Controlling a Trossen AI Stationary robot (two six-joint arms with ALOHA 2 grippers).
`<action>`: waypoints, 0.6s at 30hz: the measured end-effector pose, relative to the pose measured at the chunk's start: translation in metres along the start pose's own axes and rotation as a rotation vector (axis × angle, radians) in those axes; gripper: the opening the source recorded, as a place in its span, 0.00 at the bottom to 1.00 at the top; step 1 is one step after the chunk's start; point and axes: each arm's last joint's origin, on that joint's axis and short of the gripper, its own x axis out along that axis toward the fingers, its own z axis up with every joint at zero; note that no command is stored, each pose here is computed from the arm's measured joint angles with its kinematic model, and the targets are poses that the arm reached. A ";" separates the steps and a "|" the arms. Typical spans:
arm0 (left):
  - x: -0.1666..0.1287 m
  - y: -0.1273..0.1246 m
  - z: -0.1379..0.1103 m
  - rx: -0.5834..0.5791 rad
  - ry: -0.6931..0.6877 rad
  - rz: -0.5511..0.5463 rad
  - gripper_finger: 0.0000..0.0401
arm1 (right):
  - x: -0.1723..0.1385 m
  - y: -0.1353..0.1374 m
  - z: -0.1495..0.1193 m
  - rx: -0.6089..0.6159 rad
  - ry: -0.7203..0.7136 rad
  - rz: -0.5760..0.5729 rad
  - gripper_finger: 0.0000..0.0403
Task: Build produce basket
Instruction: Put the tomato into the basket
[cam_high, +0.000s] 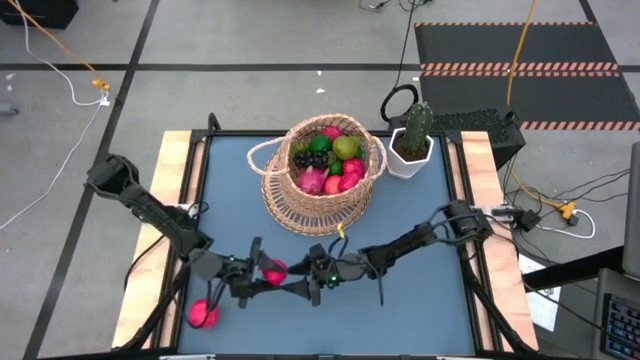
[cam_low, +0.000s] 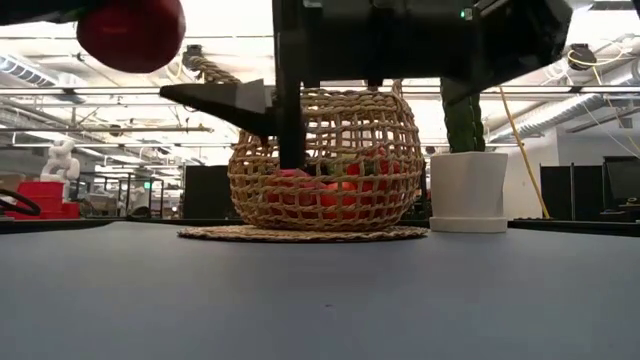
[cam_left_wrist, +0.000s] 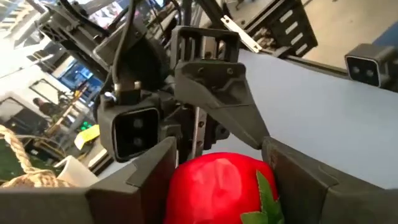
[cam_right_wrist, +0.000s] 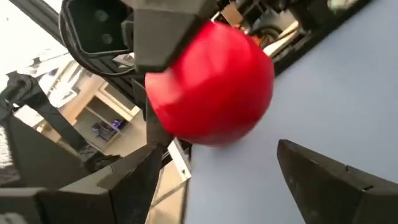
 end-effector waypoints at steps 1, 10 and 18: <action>0.001 0.001 -0.001 -0.006 0.002 -0.001 0.56 | 0.001 0.000 0.000 -0.029 -0.015 -0.003 0.78; 0.004 0.007 0.001 -0.074 -0.049 -0.027 0.61 | -0.001 0.007 0.008 -0.154 -0.184 0.069 0.78; 0.006 0.009 -0.003 -0.093 -0.045 -0.045 0.58 | 0.005 0.009 0.021 -0.038 -0.205 0.090 0.78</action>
